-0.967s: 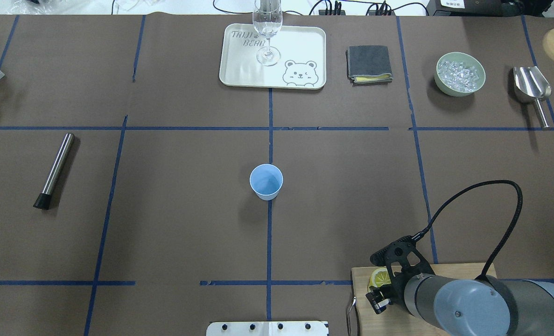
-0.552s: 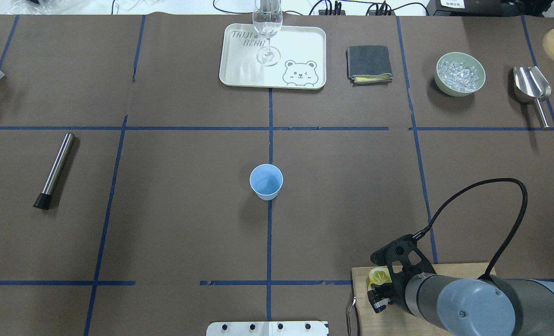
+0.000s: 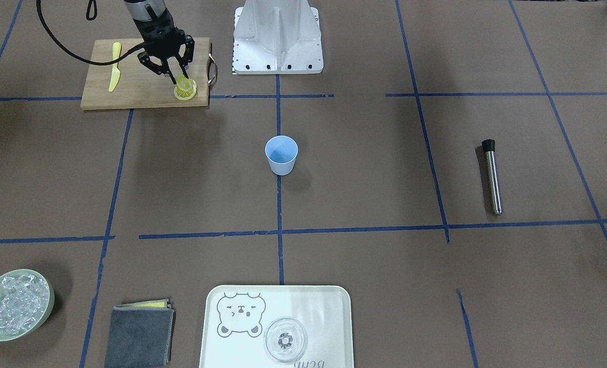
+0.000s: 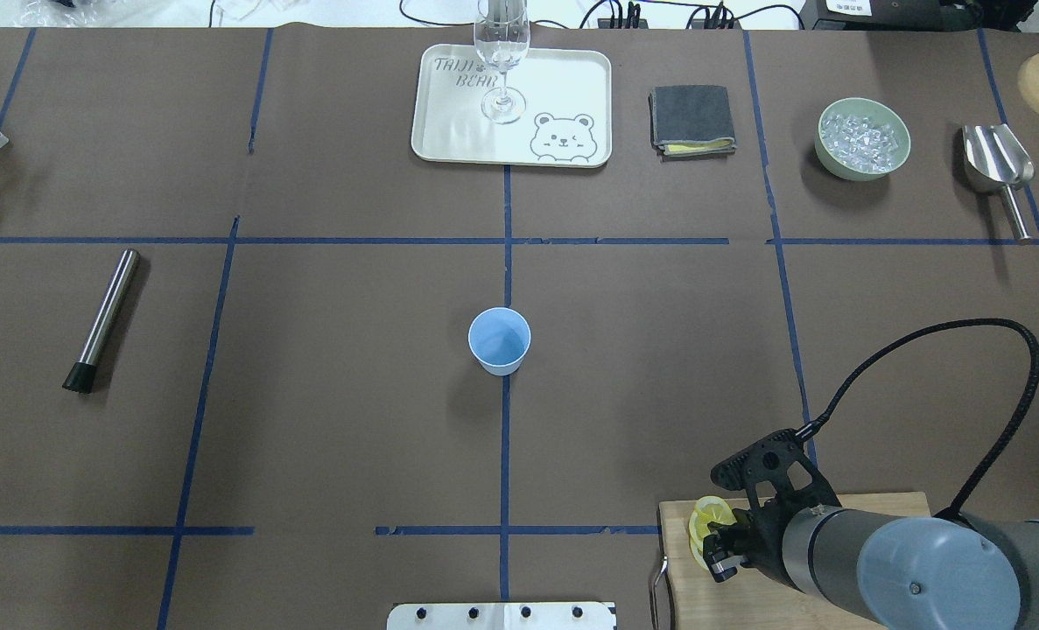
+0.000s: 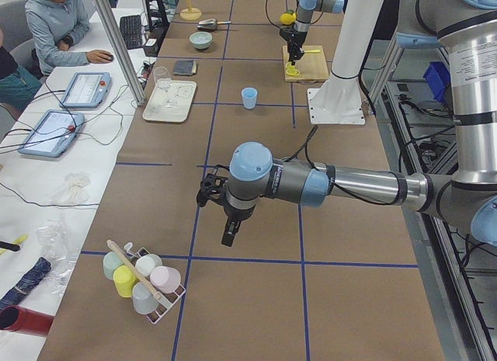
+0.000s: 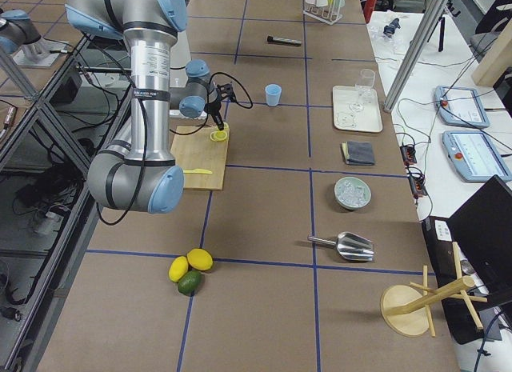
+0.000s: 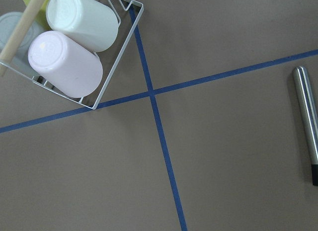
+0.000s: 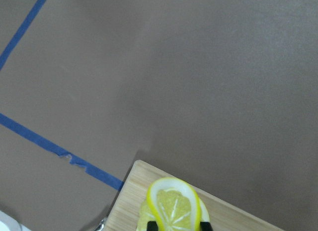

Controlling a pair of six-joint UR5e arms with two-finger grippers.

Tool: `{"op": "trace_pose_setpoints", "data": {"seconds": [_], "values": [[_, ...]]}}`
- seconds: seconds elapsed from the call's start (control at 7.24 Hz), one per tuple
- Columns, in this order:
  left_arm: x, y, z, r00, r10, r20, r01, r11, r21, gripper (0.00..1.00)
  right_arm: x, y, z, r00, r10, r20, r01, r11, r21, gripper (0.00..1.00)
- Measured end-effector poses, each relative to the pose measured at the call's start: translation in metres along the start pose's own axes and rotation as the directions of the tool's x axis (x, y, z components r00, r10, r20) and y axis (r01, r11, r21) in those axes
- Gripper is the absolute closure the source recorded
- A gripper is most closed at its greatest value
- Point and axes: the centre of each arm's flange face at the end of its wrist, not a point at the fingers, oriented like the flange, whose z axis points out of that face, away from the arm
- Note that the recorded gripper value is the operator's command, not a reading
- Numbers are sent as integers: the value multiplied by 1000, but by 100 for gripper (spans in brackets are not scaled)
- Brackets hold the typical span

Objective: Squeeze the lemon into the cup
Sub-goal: 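Lift the lemon slice and carry it over the blue cup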

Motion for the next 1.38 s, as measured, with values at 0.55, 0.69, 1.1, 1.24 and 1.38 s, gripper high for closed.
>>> {"op": "trace_pose_setpoints", "data": {"seconds": [0.55, 0.69, 1.1, 1.24, 1.38], "values": [[0, 1, 0, 1000, 0, 0, 0, 1000, 0, 0, -3, -47, -15, 998, 64, -11, -64, 997, -35, 64], [0, 0, 0, 1000, 0, 0, 0, 1000, 0, 0, -24, -70, -22, 997, 74, -21, -75, 996, -39, 64], [0, 1, 0, 1000, 0, 0, 0, 1000, 0, 0, -79, -146, -41, 992, 120, -50, -122, 992, -43, 65], [0, 1, 0, 1000, -1, 0, 1, 1000, -1, 0, -95, -178, -36, 989, 139, -56, -142, 989, -40, 66], [0, 1, 0, 1000, -1, 0, 1, 1000, -1, 0, -113, -211, -28, 986, 156, -63, -159, 987, -32, 66]]}}
